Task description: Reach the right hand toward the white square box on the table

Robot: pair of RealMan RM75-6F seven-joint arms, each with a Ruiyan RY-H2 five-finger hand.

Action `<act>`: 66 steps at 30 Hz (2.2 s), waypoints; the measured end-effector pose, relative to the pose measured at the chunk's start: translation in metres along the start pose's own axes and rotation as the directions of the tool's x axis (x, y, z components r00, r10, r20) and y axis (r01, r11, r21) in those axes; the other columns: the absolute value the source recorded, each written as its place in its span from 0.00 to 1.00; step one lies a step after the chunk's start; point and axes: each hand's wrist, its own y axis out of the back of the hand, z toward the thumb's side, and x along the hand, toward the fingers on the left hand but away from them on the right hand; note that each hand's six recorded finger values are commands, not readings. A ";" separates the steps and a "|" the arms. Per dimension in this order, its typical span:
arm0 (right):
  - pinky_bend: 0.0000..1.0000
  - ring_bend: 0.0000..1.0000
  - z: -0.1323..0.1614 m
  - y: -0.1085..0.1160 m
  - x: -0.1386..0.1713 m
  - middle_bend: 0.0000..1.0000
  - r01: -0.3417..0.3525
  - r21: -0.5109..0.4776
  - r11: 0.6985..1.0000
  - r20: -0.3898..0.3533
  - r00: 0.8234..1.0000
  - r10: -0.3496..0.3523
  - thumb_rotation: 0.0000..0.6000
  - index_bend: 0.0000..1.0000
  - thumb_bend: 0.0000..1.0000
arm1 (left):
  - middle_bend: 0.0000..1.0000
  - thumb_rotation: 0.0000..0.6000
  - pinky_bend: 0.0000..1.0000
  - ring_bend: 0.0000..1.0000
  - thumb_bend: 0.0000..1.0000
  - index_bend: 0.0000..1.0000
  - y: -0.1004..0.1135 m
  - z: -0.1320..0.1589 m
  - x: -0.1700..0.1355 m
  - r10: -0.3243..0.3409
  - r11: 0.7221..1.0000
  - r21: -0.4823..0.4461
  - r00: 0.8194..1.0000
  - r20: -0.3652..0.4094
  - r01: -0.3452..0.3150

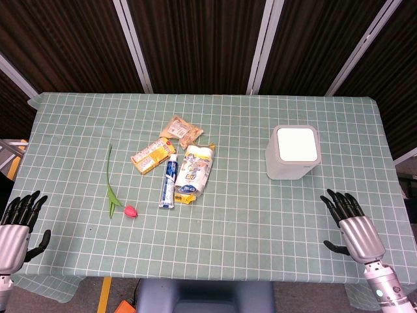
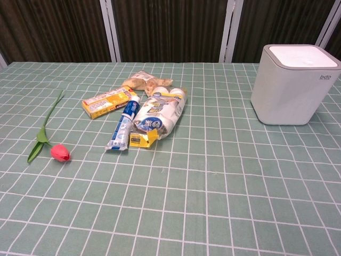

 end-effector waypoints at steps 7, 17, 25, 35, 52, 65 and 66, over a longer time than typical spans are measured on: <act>0.15 0.15 0.001 0.003 -0.003 0.22 0.027 -0.009 1.000 0.000 1.000 -0.027 1.00 0.00 0.21 | 0.00 1.00 0.00 0.00 0.46 0.00 0.000 0.000 0.000 0.001 1.000 -0.001 1.000 -0.002 -0.001; 1.00 1.00 0.015 0.024 -0.069 1.00 0.152 -0.071 0.986 0.018 0.988 -0.151 1.00 0.00 0.69 | 0.00 1.00 0.03 0.00 0.46 0.00 0.001 -0.005 0.002 -0.001 1.000 -0.012 1.000 -0.011 0.000; 1.00 1.00 0.027 0.016 -0.129 1.00 -0.013 -0.040 0.999 0.065 0.998 0.016 1.00 0.00 0.69 | 0.00 1.00 0.03 0.00 0.46 0.00 0.003 -0.009 0.001 0.001 1.000 -0.007 1.000 -0.030 -0.001; 1.00 1.00 0.036 -0.004 -0.161 1.00 -0.172 -0.006 0.985 0.102 0.980 0.171 1.00 0.00 0.69 | 0.00 1.00 0.03 0.00 0.46 0.00 0.005 -0.011 0.000 0.007 1.000 -0.007 0.999 -0.038 -0.007; 0.25 0.11 0.036 0.040 -0.127 0.13 0.126 -0.016 0.992 0.035 0.991 -0.126 1.00 0.00 0.51 | 0.00 1.00 0.03 0.00 0.46 0.00 0.005 -0.009 0.000 0.011 1.000 -0.005 0.999 -0.032 -0.012; 0.00 0.00 -0.012 0.015 -0.020 0.00 0.152 0.046 0.987 0.059 0.986 -0.155 1.00 0.00 0.37 | 0.00 1.00 0.02 0.00 0.46 0.00 0.005 -0.006 0.000 0.024 1.000 -0.004 1.000 -0.015 -0.024; 0.00 0.00 -0.012 0.014 -0.018 0.00 0.150 0.037 0.988 0.057 0.987 -0.152 1.00 0.00 0.37 | 0.00 1.00 0.02 0.00 0.46 0.00 0.005 -0.005 0.000 0.023 1.000 -0.004 1.000 -0.013 -0.023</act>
